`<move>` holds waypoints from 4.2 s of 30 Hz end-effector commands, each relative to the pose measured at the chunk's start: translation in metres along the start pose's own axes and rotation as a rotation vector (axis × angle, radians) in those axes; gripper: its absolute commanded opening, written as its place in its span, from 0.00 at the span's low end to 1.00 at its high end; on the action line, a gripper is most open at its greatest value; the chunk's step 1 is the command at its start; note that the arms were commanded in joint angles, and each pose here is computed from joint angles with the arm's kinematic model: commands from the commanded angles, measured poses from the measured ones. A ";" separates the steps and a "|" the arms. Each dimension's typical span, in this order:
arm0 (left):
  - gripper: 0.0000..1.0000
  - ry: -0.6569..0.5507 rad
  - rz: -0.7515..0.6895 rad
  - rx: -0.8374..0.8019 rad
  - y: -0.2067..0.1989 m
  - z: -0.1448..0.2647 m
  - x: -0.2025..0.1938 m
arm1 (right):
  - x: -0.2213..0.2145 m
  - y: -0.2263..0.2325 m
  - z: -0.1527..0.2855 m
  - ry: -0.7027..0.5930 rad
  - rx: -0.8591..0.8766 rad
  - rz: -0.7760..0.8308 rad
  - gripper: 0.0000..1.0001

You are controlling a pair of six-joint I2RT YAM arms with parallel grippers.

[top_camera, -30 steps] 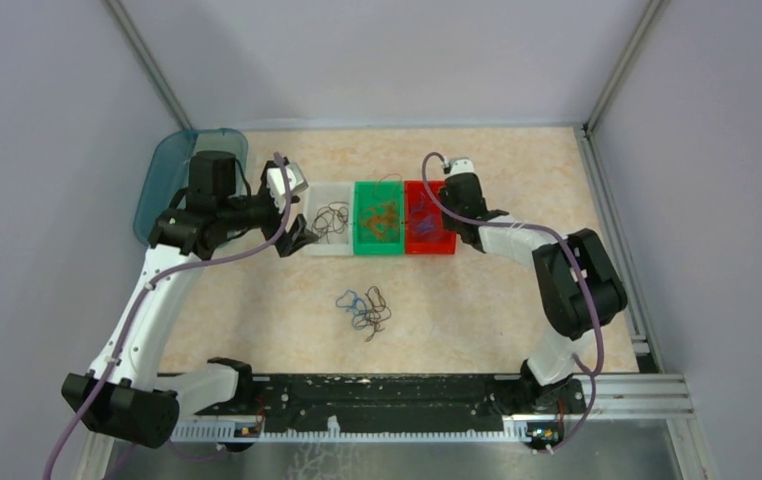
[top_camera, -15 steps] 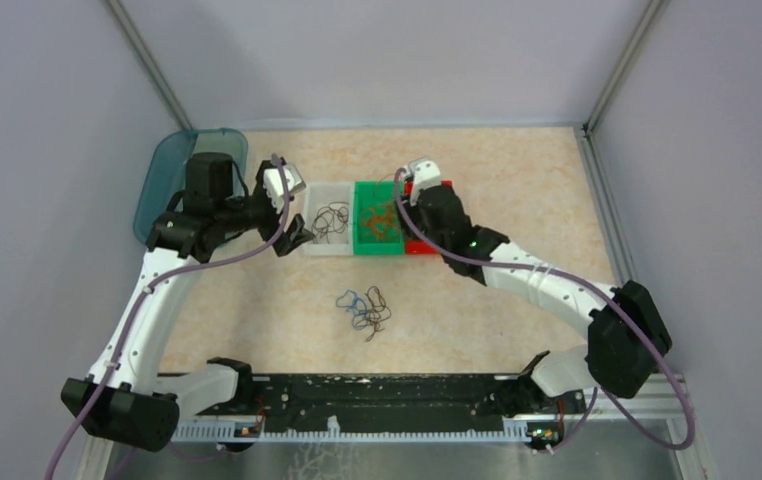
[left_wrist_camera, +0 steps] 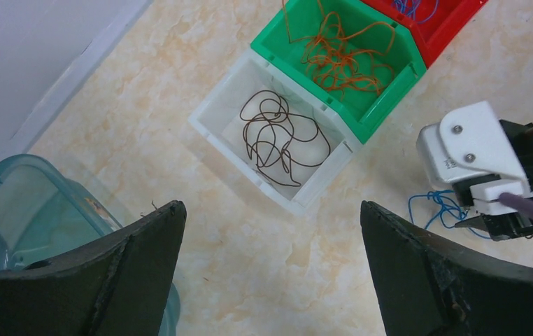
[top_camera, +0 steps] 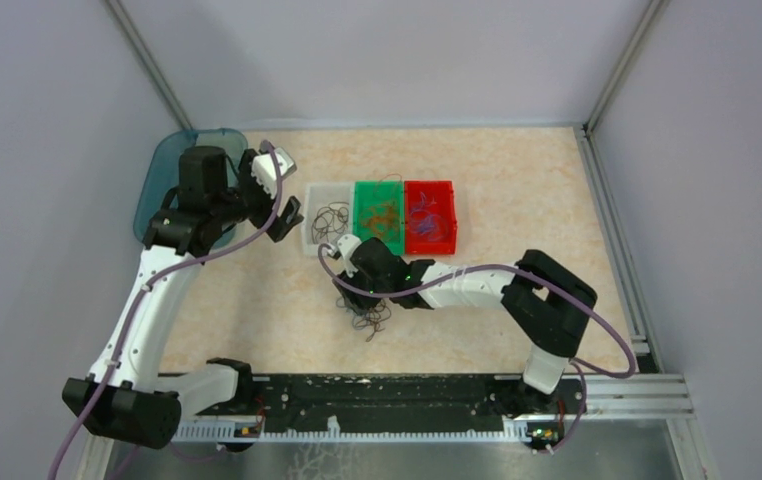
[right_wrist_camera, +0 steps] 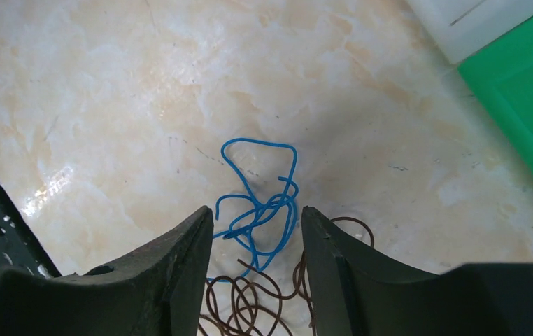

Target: Untangle the cables

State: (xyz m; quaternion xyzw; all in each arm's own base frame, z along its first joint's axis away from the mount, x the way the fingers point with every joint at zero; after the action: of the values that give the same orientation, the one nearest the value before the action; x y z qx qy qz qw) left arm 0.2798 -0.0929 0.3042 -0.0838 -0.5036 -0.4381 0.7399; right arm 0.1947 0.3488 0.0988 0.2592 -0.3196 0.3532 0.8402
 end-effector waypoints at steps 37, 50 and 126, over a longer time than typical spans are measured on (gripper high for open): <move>1.00 -0.072 -0.047 0.067 0.003 0.019 0.014 | 0.154 0.042 0.079 -0.514 0.116 -0.060 0.00; 1.00 -0.066 -0.022 0.055 0.002 0.017 0.012 | 0.177 -0.051 0.150 -0.662 -0.157 -0.170 0.00; 1.00 -0.071 -0.099 -0.404 -0.082 0.006 -0.047 | 0.079 0.024 0.102 -0.402 0.170 -0.166 0.09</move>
State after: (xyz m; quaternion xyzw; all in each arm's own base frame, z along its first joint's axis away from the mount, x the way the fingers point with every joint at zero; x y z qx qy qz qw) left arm 0.2115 -0.1046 0.2249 -0.2018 -0.4057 -0.5603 0.6934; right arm 0.1868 0.3169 0.1834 0.3737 -0.4045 0.2296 0.8025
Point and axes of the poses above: each gripper's point midway between its finger pads, its own z axis back along the fingers, its own y axis along the line the jaws close on, x = y × z, the point moved 5 cm from there along z, back along the fingers, and after that the axes turned 6 degrees about -z, right-handed, at the moved point
